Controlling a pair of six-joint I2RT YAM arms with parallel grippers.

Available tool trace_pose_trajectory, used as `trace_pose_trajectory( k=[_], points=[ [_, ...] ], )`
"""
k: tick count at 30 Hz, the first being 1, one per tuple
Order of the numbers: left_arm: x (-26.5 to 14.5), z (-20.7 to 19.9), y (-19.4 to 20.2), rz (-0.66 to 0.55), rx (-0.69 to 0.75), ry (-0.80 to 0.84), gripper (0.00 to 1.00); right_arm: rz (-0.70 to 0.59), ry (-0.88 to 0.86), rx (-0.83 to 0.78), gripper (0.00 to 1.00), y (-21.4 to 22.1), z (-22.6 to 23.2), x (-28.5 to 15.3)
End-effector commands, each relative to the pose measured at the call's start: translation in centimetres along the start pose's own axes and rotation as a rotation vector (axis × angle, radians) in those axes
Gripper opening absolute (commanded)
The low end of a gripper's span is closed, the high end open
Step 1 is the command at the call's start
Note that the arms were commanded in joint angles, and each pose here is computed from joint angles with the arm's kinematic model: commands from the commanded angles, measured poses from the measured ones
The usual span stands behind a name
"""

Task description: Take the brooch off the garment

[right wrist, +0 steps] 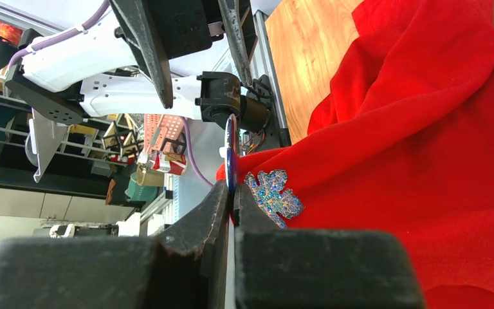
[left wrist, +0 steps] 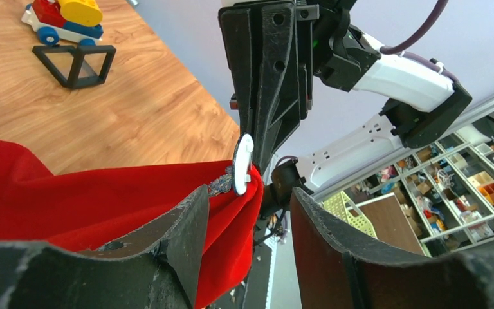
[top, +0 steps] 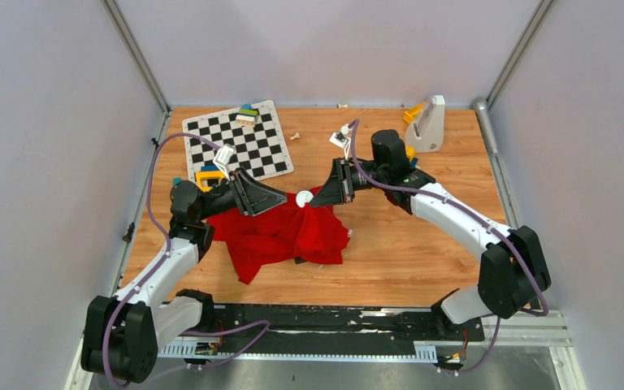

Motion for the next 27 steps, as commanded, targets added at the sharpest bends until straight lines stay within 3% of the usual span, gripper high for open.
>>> trace_pose_trajectory(
  k=[1, 10, 18, 25, 27],
  points=[
    [0.3, -1.2, -0.6, 0.026, 0.065, 0.044, 0.55, 0.03, -0.077, -0.081, 0.0, -0.8, 2.3, 0.7],
    [0.7, -1.5, -0.1, 0.056, 0.054, 0.07, 0.48, 0.054, -0.09, -0.074, 0.0, -1.1, 2.1, 2.1],
    [0.7, -1.6, 0.2, 0.071, 0.048, 0.08, 0.33, 0.062, -0.09, -0.06, 0.0, -1.3, 1.7, 2.6],
    [0.7, -1.5, 0.6, 0.078, 0.043, 0.082, 0.27, 0.068, -0.097, -0.062, 0.0, -1.3, 1.9, 2.6],
    [0.9, -1.5, 0.6, 0.075, 0.048, 0.081, 0.15, 0.071, -0.101, -0.067, 0.0, -1.3, 2.1, 2.5]
  ],
)
Point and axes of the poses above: each gripper's point midway between its finger pads, its own x axis out along the fingers, its own z axis along the line the jaws close on, y = z × x, the point moved 3 cm from there along -x, back along the fingers, and after that the axes turned 6 degrees about x, right-handed, at the moved point
